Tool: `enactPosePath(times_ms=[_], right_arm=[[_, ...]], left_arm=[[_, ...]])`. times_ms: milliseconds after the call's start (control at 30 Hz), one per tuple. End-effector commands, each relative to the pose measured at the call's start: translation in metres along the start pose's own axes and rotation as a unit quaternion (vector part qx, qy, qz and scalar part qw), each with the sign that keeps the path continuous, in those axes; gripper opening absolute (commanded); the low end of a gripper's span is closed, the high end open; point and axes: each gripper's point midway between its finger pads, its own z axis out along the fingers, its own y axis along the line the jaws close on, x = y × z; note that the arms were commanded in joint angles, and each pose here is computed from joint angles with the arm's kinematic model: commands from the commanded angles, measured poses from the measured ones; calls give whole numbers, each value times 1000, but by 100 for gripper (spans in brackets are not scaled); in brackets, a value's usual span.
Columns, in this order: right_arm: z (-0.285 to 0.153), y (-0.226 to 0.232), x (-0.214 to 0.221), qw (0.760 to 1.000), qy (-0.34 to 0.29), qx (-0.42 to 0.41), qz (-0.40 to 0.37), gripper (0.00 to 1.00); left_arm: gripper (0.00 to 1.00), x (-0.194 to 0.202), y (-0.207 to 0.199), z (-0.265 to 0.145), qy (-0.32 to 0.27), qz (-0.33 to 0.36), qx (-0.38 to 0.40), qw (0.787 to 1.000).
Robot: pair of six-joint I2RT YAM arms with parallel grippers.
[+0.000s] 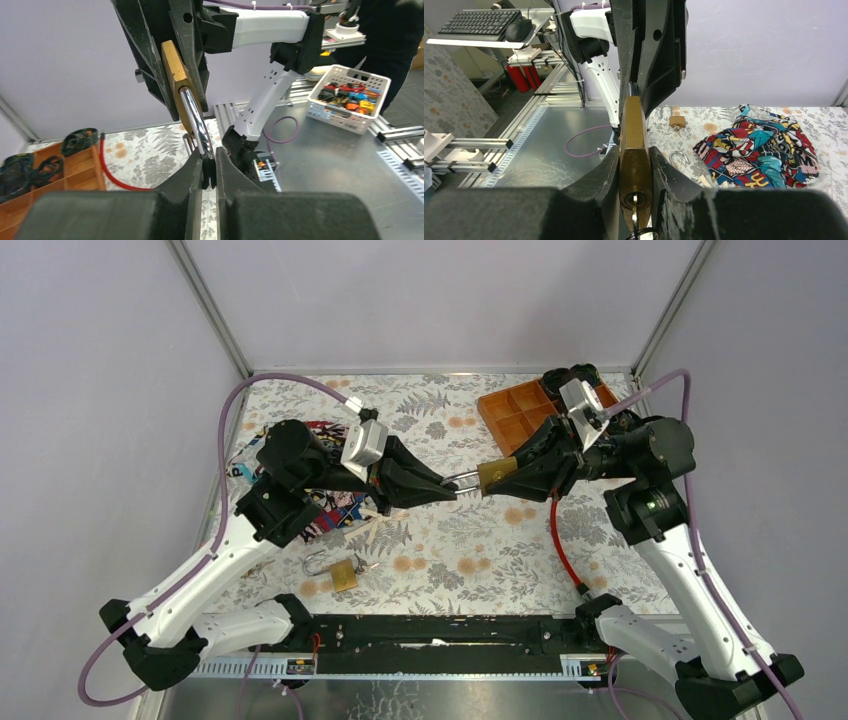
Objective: Lock with the key
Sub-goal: Lock the lock.
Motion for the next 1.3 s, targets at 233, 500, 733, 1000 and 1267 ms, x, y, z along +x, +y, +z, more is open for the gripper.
enactPosePath(times_ms=[233, 500, 733, 1000, 1267], right_arm=[[-3, -47, -18, 990, -10, 135, -50, 0], [-4, -39, -29, 988, -32, 138, -52, 0], [-5, -47, -21, 986, -56, 155, -9, 0], [-10, -60, 3, 980, -49, 187, 47, 0], [-11, -77, 15, 972, -54, 214, 83, 0]], left_arm=[[0, -6, -36, 12, 6, -66, 107, 992], [0, -5, -29, 22, -11, -75, 105, 992], [0, -2, -4, 39, -47, -36, 51, 997], [0, 7, 15, 59, -55, -6, 21, 998], [0, 21, 16, 79, -39, -32, 24, 998]])
